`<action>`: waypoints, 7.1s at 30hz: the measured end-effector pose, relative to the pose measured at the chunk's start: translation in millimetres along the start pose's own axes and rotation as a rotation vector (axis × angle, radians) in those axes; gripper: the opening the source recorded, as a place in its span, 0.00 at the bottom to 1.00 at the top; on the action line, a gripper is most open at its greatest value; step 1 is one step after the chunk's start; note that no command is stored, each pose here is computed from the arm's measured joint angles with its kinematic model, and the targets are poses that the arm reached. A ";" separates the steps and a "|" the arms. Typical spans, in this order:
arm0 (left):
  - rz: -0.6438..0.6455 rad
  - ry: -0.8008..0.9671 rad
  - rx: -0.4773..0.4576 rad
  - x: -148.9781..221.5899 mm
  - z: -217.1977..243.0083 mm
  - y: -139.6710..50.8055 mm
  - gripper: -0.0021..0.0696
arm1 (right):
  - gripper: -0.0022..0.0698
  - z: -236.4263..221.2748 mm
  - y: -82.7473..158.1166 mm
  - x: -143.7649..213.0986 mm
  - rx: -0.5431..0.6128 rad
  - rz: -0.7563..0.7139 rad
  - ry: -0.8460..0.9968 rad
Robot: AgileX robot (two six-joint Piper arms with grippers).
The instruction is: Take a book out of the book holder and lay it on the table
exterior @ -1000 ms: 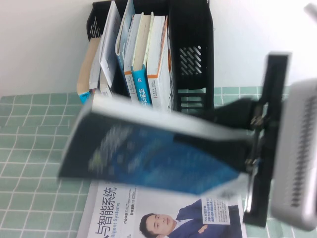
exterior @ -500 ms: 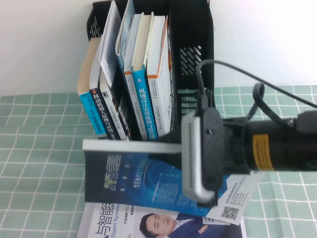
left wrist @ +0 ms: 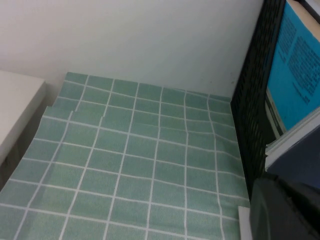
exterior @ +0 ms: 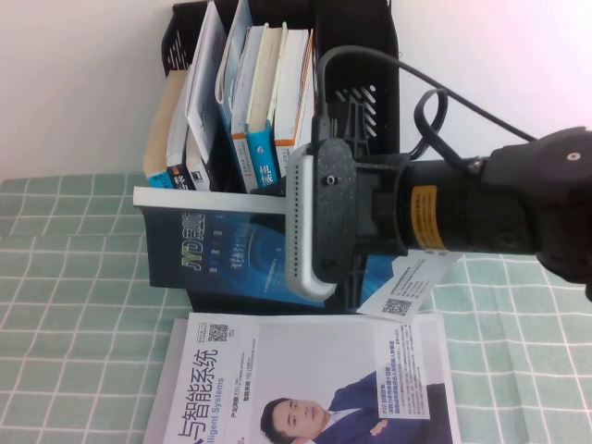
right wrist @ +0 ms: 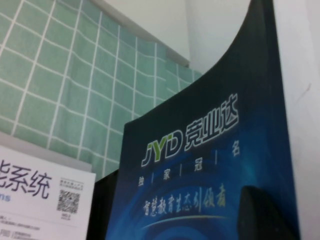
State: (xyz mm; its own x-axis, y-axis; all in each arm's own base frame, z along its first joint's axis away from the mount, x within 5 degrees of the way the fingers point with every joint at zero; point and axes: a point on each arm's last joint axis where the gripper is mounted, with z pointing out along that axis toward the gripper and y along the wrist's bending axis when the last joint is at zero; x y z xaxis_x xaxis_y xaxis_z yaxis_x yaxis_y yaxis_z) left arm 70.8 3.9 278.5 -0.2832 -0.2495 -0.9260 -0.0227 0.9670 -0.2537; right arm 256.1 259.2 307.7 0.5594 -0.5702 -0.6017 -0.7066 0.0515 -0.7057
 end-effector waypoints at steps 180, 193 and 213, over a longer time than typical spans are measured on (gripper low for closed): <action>0.184 -0.197 0.292 14.8 -0.4 -19.1 0.03 | 0.03 -253.4 194.9 59.3 0.385 0.786 0.327; 0.080 -0.263 0.061 58.8 -3.0 8.7 0.03 | 0.03 -253.3 195.0 59.1 0.383 0.790 0.324; 0.099 0.014 -0.031 104.9 12.2 23.1 0.03 | 0.03 -253.2 195.0 58.9 0.382 0.793 0.322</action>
State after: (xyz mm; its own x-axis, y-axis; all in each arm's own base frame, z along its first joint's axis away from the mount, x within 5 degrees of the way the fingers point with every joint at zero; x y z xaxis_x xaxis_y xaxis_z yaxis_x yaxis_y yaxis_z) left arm 52.2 -0.6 172.0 -0.2993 -0.1521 -0.9420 -0.0232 0.9881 -0.1522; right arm 41.5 28.1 229.3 -0.2121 -0.4497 -0.8676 -0.6079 0.7558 -0.2432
